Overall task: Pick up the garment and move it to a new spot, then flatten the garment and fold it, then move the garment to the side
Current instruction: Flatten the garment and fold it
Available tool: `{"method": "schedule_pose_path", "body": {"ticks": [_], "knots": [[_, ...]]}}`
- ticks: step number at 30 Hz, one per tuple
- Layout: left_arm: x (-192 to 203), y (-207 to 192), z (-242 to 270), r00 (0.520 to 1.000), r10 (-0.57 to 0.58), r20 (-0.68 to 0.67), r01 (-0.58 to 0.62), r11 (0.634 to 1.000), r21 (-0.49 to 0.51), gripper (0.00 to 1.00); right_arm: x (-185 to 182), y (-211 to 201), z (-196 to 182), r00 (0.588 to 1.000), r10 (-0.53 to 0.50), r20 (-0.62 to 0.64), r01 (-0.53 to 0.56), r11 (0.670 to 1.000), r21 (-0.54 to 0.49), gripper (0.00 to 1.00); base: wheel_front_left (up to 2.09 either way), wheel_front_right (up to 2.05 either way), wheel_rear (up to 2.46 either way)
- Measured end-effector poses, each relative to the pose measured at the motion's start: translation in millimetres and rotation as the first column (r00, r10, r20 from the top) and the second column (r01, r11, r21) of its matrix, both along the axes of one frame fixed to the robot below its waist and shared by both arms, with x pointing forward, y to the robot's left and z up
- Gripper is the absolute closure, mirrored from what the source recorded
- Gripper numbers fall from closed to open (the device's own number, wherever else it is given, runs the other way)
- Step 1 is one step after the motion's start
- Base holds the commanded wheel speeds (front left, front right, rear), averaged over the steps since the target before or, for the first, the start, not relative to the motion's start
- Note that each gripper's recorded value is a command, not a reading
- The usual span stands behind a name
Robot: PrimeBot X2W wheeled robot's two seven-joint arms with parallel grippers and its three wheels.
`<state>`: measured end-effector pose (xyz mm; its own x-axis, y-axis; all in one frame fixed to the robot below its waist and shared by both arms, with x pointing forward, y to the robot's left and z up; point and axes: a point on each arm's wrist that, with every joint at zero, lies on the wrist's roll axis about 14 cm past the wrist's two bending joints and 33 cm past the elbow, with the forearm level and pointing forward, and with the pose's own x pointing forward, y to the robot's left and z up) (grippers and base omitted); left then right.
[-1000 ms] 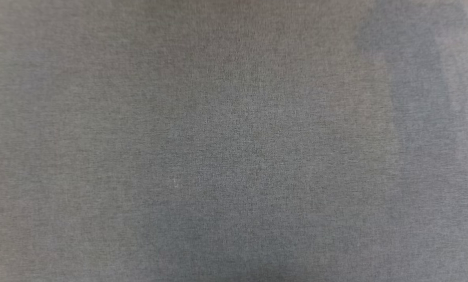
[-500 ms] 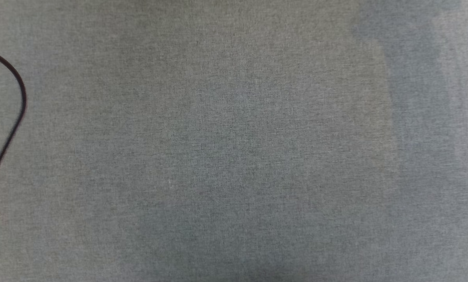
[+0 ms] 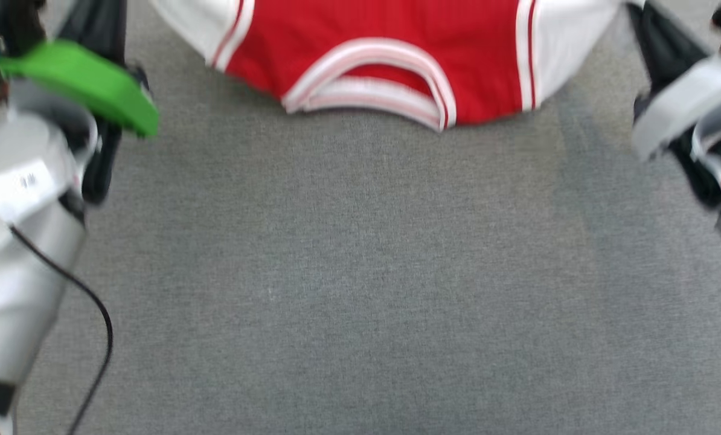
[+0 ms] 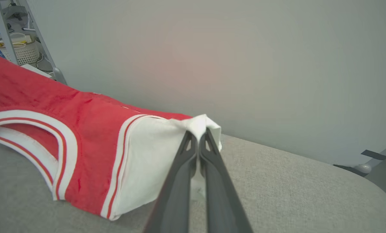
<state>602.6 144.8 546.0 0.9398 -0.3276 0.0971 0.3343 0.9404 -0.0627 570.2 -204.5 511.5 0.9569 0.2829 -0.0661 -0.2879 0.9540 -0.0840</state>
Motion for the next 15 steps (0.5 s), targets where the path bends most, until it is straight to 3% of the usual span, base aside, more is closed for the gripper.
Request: {"method": "schedule_pose_path", "body": {"ticks": [15], "knots": [[-147, 43, -59, 0.974, 0.114, -0.197, -0.123, 0.992, -0.03, 1.0, -151, -26, -60, 0.982, -0.072, -0.177, 0.087, 0.993, 0.082, 1.0, 0.0, 0.0, 0.0]]}}
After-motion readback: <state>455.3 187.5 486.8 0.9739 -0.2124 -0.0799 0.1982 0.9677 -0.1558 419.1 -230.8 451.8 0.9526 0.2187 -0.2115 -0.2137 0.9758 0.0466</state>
